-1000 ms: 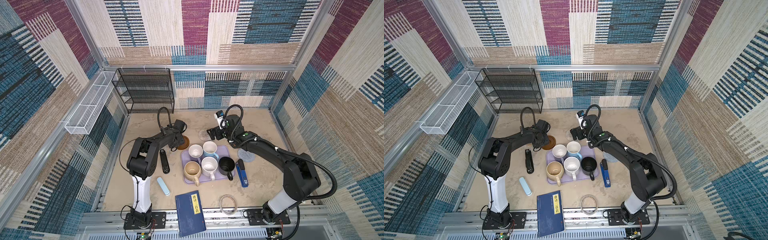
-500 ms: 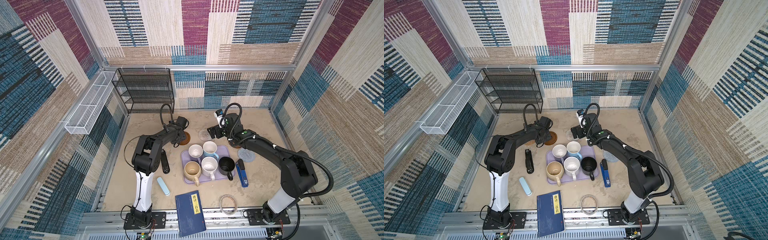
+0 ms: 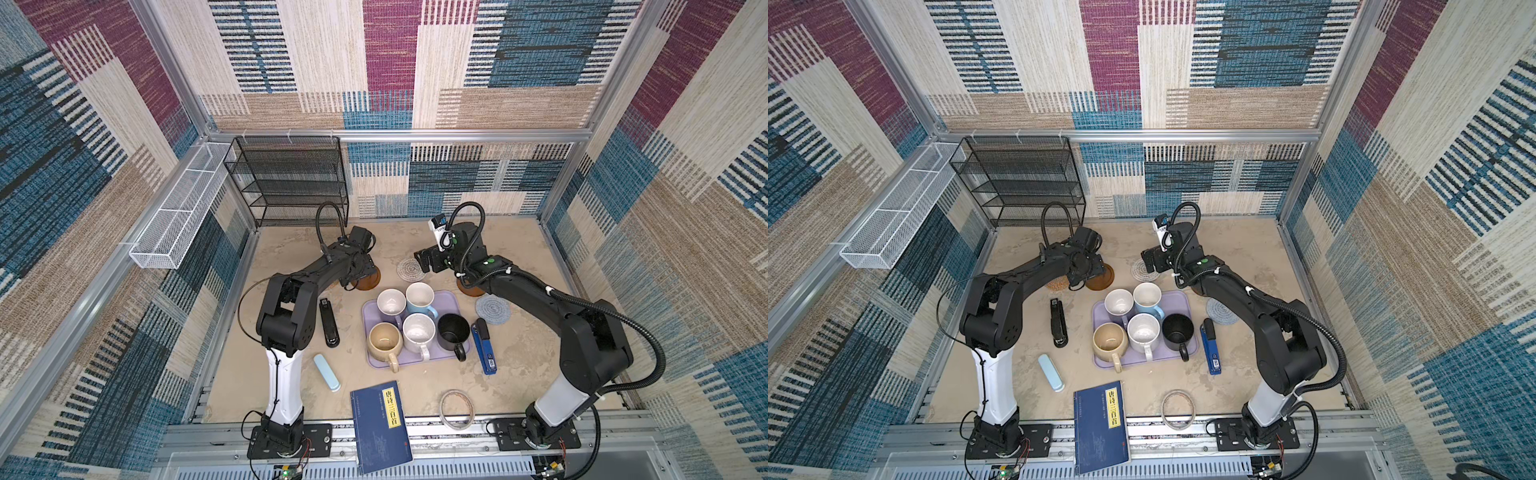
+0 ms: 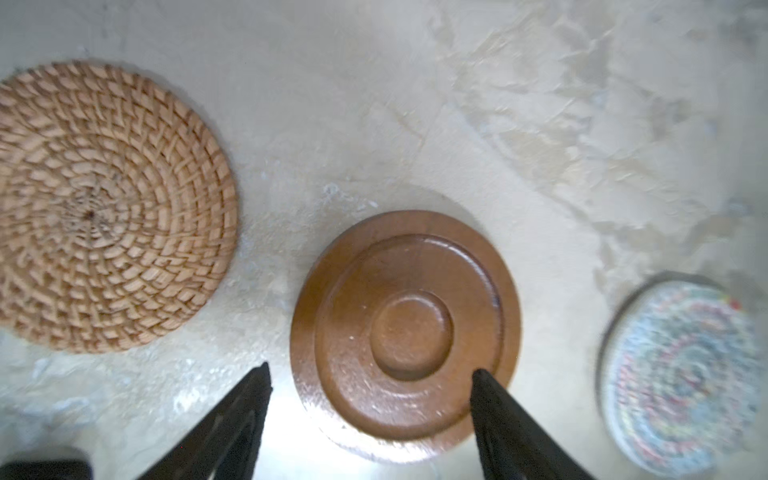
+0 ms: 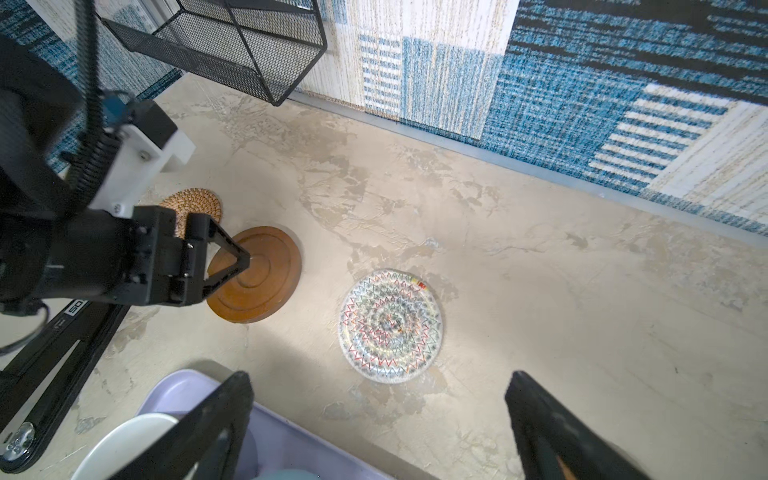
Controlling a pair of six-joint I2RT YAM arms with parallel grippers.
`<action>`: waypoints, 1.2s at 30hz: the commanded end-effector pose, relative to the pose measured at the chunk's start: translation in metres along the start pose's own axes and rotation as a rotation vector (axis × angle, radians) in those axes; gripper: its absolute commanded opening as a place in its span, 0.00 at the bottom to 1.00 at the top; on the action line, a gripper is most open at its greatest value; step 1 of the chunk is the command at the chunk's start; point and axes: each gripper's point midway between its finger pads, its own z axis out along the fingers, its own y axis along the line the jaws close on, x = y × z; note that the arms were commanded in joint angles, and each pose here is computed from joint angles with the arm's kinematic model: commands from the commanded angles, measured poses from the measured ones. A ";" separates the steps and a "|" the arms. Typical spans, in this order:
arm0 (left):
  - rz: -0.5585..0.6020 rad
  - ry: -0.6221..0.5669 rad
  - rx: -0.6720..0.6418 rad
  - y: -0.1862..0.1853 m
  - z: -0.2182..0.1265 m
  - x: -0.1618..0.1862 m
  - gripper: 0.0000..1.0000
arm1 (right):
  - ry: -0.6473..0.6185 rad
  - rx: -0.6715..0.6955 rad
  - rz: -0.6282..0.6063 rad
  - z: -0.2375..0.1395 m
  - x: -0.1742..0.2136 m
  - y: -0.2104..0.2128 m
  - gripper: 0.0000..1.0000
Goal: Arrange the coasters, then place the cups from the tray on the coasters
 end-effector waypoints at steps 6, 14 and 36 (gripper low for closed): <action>0.081 -0.089 0.224 -0.031 -0.074 -0.026 0.96 | -0.017 -0.048 0.059 -0.005 -0.012 -0.003 0.99; 0.112 -0.120 0.596 -0.055 -0.148 -0.010 1.00 | 0.078 -0.082 0.116 0.024 -0.003 -0.017 0.98; 0.131 0.064 0.671 -0.060 -0.121 0.035 0.98 | 0.372 0.051 0.158 0.134 0.075 -0.051 0.74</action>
